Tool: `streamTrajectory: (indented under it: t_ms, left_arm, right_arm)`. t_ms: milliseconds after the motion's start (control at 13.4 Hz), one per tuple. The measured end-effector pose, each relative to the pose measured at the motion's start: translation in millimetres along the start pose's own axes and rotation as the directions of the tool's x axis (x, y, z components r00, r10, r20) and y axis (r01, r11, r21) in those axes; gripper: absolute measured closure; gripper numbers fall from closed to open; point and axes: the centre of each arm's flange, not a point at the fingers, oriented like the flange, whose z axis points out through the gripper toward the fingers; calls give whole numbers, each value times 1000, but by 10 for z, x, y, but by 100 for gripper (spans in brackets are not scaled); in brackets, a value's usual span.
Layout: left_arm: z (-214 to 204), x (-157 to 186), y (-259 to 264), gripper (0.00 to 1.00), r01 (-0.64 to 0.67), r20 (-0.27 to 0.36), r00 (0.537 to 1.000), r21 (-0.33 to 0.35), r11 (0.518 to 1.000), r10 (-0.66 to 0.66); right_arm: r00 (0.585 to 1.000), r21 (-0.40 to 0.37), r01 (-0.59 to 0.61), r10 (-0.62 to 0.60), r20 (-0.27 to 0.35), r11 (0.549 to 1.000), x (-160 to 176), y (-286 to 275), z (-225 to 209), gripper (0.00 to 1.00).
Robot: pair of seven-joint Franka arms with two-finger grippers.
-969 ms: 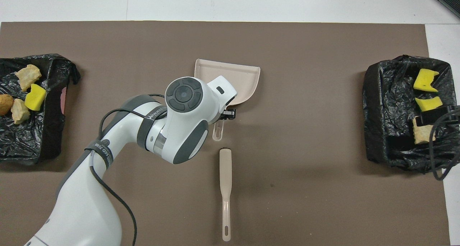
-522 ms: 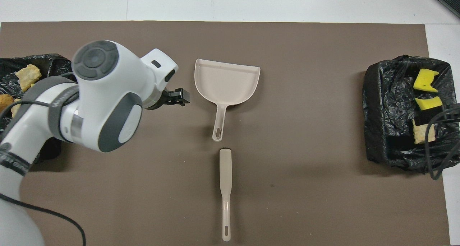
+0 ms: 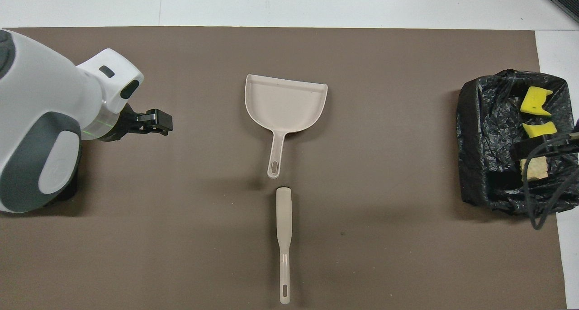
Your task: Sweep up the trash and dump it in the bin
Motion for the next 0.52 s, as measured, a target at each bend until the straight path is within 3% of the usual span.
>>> streamTrajectory:
  t_ms: [522]
  left_arm:
    - [-571,-266,-851,0,-109,22,994,15,994,108]
  right_arm:
    - [1000,0,2,-2,-1,1000,2,-9,-3,0]
